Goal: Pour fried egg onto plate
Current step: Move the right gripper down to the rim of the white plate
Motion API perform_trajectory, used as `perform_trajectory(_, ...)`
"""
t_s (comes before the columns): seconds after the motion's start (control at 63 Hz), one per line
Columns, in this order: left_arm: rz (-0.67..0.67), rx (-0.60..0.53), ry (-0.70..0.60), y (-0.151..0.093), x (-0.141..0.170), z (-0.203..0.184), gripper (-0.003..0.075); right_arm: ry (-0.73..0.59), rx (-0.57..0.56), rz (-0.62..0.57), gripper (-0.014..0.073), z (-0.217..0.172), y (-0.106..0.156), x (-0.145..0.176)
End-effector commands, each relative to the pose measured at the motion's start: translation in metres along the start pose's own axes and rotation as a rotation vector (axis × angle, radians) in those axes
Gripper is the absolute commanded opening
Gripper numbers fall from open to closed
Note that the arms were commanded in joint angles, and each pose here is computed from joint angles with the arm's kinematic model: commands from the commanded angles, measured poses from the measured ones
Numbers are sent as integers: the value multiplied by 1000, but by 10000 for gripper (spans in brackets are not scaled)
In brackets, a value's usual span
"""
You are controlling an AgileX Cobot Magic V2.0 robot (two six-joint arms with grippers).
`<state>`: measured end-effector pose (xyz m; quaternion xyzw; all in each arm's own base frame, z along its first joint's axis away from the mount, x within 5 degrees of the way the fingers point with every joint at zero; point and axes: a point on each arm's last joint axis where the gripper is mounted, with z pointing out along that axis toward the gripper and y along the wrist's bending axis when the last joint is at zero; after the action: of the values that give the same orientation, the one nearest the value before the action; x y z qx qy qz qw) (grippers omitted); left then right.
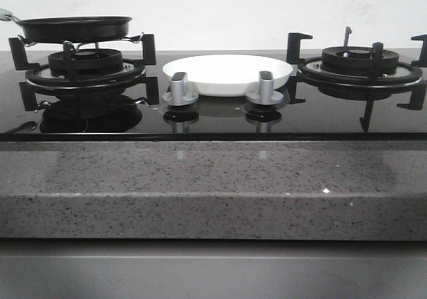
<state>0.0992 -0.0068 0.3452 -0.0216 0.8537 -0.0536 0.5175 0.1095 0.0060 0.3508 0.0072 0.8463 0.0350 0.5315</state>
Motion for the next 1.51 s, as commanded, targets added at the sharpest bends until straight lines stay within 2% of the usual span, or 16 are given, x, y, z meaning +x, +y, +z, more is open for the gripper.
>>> perform_trajectory(0.0, -18, 17, -82, -2, -16, 0, -20, -69, 1, -14, -108, 2, 1, -15)
perform_trajectory(0.032, -19, 15, -72, -2, -17, 2, -18, -61, 2, -14, -85, 4, 1, -15)
perform_trajectory(0.095, -14, 15, -57, -2, -17, 6, 24, -46, 3, -14, 20, 9, 1, -15)
perform_trajectory(0.206, -13, 12, -34, -2, -17, 12, 263, -24, 1, -9, 327, 17, 1, -15)
perform_trajectory(0.27, -14, 12, -30, -2, -17, 13, 412, -7, -5, 2, 433, 22, 1, -16)
perform_trajectory(0.301, -14, 11, -25, -2, -17, 14, 474, 7, -13, 14, 454, 25, 2, -17)
perform_trajectory(0.365, -4, 13, -20, -2, -17, 15, 530, 43, -41, 31, 456, 31, 5, -21)
perform_trajectory(0.476, 51, 59, -1, -6, -17, 20, 533, 127, -124, 21, 456, 47, 15, -31)
perform_trajectory(0.65, 103, 192, 11, -21, -16, 23, 533, 190, -297, -9, 456, 75, 44, -48)
perform_trajectory(0.809, 148, 272, 28, -33, -14, 24, 533, 254, -368, -48, 456, 107, 70, -61)
perform_trajectory(1.015, 193, 340, 18, -43, -13, 22, 533, 316, -377, -57, 456, 153, 84, -77)
perform_trajectory(1.491, 198, 347, 15, -44, -13, 21, 533, 425, -348, -136, 456, 253, 102, -98)
